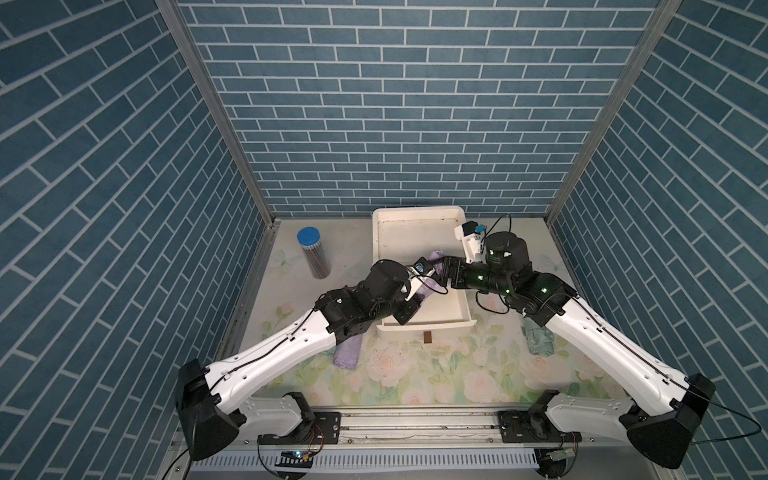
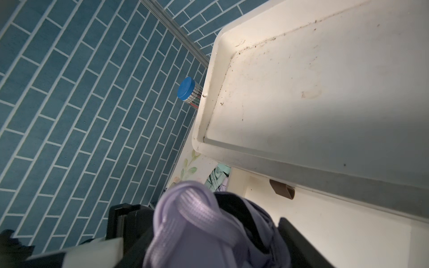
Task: Place the umbrella in the drawer by color
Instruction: Pick up the umbrella from the center of the board, then place the umbrella in the drawer.
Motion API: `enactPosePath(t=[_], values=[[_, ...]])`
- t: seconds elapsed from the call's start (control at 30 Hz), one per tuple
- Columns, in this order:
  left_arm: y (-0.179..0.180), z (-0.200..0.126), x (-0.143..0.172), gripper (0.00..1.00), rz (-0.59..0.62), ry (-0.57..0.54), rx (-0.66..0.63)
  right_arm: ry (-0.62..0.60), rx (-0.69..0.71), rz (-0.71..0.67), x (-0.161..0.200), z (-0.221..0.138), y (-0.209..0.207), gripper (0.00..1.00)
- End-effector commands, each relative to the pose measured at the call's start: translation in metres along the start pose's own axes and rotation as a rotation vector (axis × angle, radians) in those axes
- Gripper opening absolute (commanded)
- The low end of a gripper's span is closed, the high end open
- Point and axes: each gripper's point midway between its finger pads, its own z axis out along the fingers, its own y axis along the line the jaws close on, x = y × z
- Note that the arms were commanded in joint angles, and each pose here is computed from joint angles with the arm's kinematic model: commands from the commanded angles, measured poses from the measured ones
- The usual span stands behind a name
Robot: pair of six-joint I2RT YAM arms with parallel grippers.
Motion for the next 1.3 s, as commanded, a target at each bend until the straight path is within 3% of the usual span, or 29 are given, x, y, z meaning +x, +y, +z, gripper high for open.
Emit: enactPosePath(t=[0.0,0.1,0.2,0.27,0.43,0.57,0.7,0.97,1.13,1.27], values=[[-0.001,-0.01,-0.023,0.23,0.022,-0.072,-0.001,-0.026,-0.031,-0.014,-0.004,-0.013,0.008,0.63],[-0.005,-0.014,-0.025,0.26,0.034,-0.084,0.02,-0.023,-0.044,-0.014,-0.003,-0.012,0.009,0.45],[-0.002,-0.012,-0.02,0.3,0.039,-0.08,0.002,-0.02,-0.042,-0.009,-0.004,-0.011,0.006,0.2],[0.0,-0.011,-0.022,0.46,0.024,-0.086,-0.012,-0.024,-0.045,-0.006,-0.004,-0.01,0.004,0.01],[0.014,-0.034,-0.05,0.69,-0.08,-0.22,-0.064,-0.108,-0.076,0.029,-0.003,-0.017,0.001,0.0],[0.046,-0.069,-0.074,0.76,-0.228,-0.374,-0.197,-0.222,-0.061,0.084,0.007,-0.022,-0.019,0.0],[0.072,-0.083,-0.071,0.8,-0.355,-0.411,-0.328,-0.298,-0.107,0.156,0.02,-0.018,-0.028,0.0],[0.101,-0.086,-0.028,0.83,-0.581,-0.352,-0.481,-0.381,-0.063,0.193,0.047,-0.007,-0.043,0.0],[0.125,-0.097,0.032,0.89,-0.745,-0.292,-0.608,-0.37,-0.041,0.21,0.062,0.003,-0.058,0.0],[0.124,-0.085,0.085,0.9,-0.855,-0.205,-0.597,-0.369,-0.033,0.198,0.067,0.007,-0.063,0.0]])
